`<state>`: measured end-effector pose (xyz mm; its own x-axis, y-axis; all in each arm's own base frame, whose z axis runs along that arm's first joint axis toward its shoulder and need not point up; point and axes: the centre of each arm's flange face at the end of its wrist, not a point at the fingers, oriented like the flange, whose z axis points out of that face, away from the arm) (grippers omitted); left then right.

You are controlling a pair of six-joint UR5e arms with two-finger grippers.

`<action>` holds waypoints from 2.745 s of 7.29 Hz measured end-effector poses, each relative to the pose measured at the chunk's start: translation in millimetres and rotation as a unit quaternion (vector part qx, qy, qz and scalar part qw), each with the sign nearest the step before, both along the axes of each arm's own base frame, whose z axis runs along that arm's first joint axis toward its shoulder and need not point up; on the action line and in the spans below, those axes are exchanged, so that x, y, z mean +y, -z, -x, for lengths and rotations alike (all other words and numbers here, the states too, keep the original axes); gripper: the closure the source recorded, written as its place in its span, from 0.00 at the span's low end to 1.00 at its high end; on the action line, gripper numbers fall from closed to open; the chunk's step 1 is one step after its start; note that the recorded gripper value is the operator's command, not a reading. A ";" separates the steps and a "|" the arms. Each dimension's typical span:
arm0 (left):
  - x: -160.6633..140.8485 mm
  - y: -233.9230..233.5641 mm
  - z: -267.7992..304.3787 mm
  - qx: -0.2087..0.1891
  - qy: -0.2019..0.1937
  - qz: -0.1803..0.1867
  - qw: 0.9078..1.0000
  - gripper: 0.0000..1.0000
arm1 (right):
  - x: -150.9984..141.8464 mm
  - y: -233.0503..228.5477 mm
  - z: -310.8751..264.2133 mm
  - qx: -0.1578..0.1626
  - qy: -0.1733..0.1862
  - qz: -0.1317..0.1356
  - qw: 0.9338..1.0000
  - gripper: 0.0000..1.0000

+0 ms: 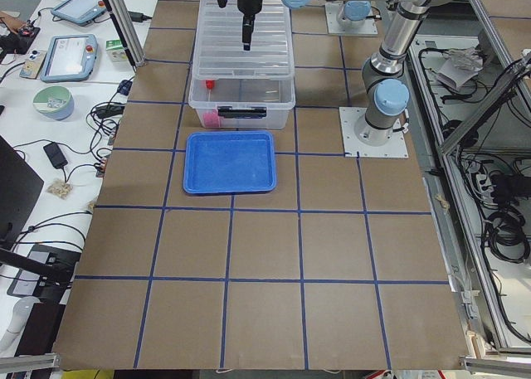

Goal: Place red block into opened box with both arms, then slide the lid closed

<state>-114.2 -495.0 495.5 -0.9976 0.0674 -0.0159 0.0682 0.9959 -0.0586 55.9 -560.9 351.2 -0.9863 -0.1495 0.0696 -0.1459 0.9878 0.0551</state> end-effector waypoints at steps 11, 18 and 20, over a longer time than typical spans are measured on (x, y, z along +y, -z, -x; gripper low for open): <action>2.5 -4.5 -0.6 -0.001 0.000 0.005 1.000 0.00 | 22.4 -158.3 -130.7 -0.029 0.017 0.044 0.998 0.00; 3.8 -4.3 -0.9 -0.001 -0.001 0.000 1.000 0.00 | 26.6 -161.8 -134.7 -0.029 0.020 0.039 0.999 0.00; 6.4 -5.3 -0.8 -0.001 -0.001 -0.011 1.000 0.00 | 26.5 -161.6 -134.7 -0.029 0.020 0.039 0.999 0.00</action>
